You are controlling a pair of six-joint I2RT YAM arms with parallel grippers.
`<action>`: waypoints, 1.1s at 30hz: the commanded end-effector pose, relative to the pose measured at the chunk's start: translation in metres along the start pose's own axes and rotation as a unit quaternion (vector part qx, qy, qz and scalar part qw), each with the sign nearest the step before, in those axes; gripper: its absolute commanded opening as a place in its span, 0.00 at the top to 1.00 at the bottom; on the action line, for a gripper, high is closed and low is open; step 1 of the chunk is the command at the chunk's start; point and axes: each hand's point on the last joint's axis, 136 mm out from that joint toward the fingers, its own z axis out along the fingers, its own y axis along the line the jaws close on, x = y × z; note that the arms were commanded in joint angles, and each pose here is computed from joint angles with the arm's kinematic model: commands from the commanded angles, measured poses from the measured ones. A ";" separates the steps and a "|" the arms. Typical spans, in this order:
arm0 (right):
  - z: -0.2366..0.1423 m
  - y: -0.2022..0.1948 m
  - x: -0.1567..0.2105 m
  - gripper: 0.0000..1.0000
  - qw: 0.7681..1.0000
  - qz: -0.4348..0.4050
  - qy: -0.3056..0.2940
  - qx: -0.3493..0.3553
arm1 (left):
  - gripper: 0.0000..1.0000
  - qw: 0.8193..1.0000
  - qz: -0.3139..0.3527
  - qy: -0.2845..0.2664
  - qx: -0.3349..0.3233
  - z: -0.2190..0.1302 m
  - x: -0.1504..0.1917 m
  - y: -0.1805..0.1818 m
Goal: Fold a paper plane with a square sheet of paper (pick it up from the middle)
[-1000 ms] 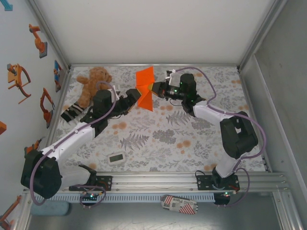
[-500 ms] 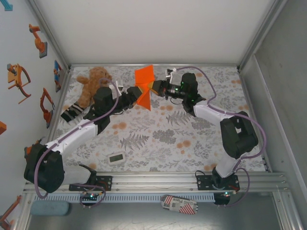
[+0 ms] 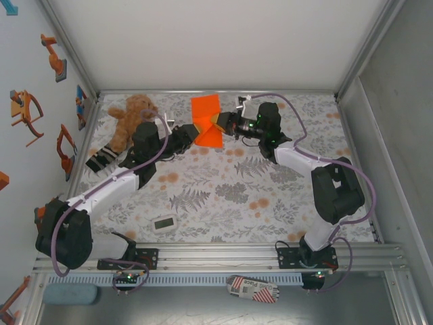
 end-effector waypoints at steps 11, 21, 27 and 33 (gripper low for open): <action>-0.031 -0.028 -0.009 0.66 0.996 -0.019 -0.036 0.085 | 0.93 0.998 0.048 -0.008 -0.032 -0.003 -0.010 0.004; -0.107 -0.088 -0.015 0.53 0.931 -0.079 -0.080 0.348 | 0.93 0.930 0.190 0.014 -0.314 -0.041 -0.011 0.069; -0.135 -0.098 -0.019 0.50 0.898 -0.095 -0.110 0.416 | 0.94 0.791 0.301 0.035 -0.532 -0.074 -0.026 0.097; -0.150 -0.106 -0.022 0.31 0.877 -0.107 -0.122 0.453 | 0.95 0.675 0.362 0.081 -0.638 -0.066 -0.027 0.122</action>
